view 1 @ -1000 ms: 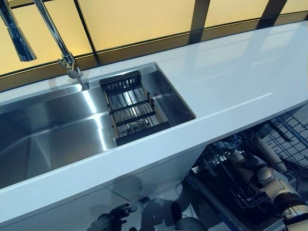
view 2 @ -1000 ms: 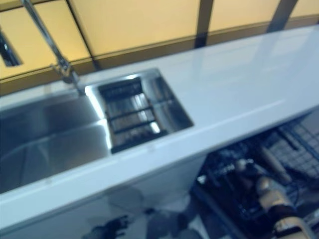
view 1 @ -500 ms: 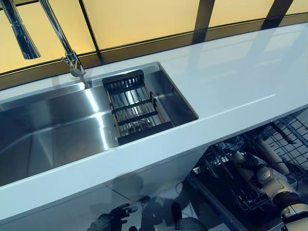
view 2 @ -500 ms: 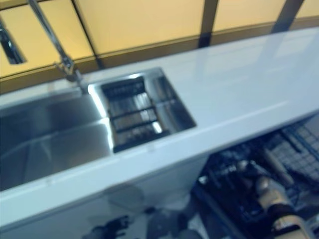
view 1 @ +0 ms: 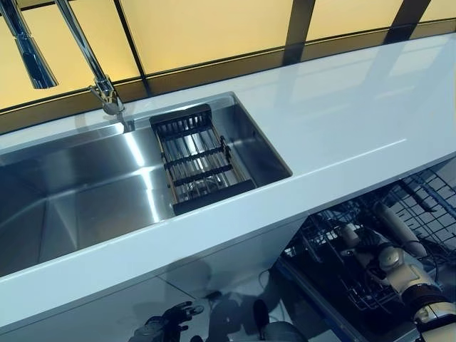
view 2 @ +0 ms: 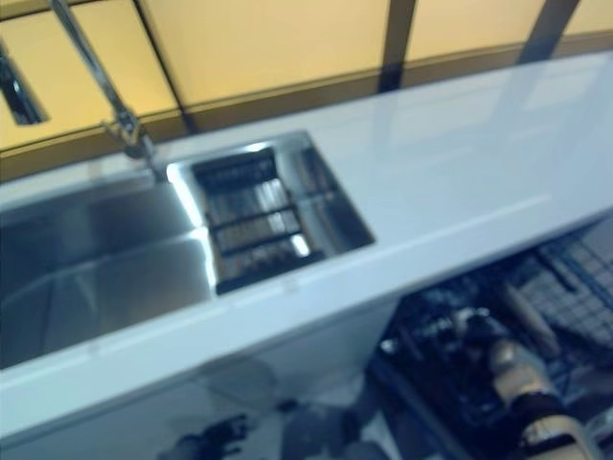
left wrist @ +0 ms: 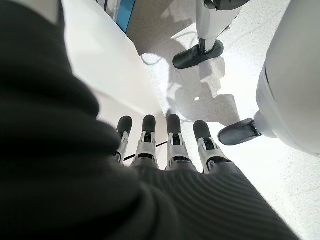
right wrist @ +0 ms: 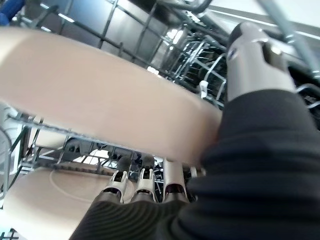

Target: Take plates into dishwasher

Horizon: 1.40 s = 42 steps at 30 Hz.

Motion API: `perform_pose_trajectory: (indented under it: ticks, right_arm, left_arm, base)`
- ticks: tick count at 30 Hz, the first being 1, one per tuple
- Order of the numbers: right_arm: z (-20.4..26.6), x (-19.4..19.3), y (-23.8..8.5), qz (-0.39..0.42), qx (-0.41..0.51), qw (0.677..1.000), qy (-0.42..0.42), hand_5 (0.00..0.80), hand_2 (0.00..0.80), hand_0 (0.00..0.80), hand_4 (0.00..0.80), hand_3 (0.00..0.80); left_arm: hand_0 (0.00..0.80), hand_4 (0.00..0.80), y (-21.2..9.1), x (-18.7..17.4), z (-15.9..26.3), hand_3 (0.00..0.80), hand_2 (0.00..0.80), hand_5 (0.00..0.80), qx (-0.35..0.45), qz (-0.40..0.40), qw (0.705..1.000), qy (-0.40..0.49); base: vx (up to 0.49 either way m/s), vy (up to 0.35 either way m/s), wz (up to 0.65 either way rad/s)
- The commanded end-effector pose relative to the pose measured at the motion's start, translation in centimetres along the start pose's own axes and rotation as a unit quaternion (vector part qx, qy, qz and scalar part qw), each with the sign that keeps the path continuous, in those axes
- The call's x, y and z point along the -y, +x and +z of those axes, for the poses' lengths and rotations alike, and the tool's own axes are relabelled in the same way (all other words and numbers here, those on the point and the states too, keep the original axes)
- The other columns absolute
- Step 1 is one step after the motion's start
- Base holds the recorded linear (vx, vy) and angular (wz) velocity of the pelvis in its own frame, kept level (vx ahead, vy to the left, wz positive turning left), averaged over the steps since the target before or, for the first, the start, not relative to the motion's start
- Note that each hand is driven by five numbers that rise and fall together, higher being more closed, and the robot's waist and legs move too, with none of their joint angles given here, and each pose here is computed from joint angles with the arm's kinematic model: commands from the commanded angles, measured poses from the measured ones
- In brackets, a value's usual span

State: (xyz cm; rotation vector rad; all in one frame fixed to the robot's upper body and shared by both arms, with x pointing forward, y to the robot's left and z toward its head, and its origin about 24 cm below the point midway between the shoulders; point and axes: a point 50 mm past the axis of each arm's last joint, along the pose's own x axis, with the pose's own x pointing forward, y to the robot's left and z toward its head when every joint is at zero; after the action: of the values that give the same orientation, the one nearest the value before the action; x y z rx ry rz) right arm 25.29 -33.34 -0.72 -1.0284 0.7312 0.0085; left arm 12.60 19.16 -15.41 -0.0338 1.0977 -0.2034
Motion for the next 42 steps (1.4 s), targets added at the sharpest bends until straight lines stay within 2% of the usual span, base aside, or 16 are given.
perform_pose_trajectory:
  ticks: [1, 9, 17, 28, 32, 37, 40, 42]
  right_arm:
    - [1.4, 0.5, 0.1, -0.014, 0.018, 0.999, 0.041, 0.0, 0.0, 0.0, 0.0, 0.0]
    - [1.8, 3.0, -1.5, -0.052, 0.044, 0.996, 0.05, 0.0, 0.0, 0.0, 0.0, 0.0]
    - [1.6, 8.0, -4.0, -0.1, 0.068, 0.992, 0.029, 0.0, 0.0, 0.0, 0.0, 0.0]
    - [0.2, 12.9, -6.3, -0.177, 0.078, 0.978, 0.08, 0.0, 0.0, 0.0, 0.0, 0.0]
    - [0.2, 16.0, -7.6, -0.246, 0.08, 0.96, 0.109, 0.0, 0.0, 0.0, 0.0, 0.0]
    - [-1.1, 16.6, -7.6, -0.293, 0.048, 0.944, 0.144, 0.0, 0.0, 0.0, 0.0, 0.0]
    - [-1.2, 18.3, -8.2, -0.332, 0.036, 0.928, 0.163, 0.0, 0.0, 0.0, 0.0, 0.0]
    - [-2.6, 20.3, -8.7, -0.386, 0.012, 0.902, 0.194, 0.0, 0.0, 0.0, 0.0, 0.0]
  left_arm:
    - [0.0, 0.0, -0.1, -1.5, 1.4, 0.0, 0.0, 0.0, 0.005, 0.018, 0.999, 0.036]
    - [0.0, 0.0, -0.4, -2.1, 0.8, 0.0, 0.0, 0.0, 0.003, 0.032, 0.999, 0.019]
    - [0.0, 0.0, -0.6, -2.6, 0.5, 0.0, 0.0, 0.0, 0.004, 0.046, 0.999, -0.002]
    - [0.0, 0.0, -1.1, -3.3, -1.1, 0.0, 0.0, 0.0, -0.023, 0.077, 0.997, -0.004]
    - [0.0, 0.0, -2.0, -5.2, -2.8, 0.0, 0.0, 0.0, -0.079, 0.141, 0.987, 0.004]
    - [0.0, 0.0, -3.0, -6.7, -3.9, 0.0, 0.0, 0.0, -0.096, 0.199, 0.975, -0.02]
    - [0.0, 0.0, -2.6, -6.6, -2.9, 0.0, 0.0, 0.0, -0.079, 0.202, 0.976, -0.017]
    - [0.0, 0.0, -2.0, -6.3, -1.1, 0.0, 0.0, 0.0, -0.057, 0.188, 0.98, -0.017]
  base:
    - [0.0, 0.0, 0.0]
    - [0.0, 0.003, -0.01]
    - [0.002, 0.014, -0.09]
    - [0.023, -0.023, -0.08]
    - [0.046, -0.154, -0.02]
    - [0.027, -0.143, 0.18]
    - [-0.377, -0.046, 0.32]
    - [-0.432, 0.028, 0.25]
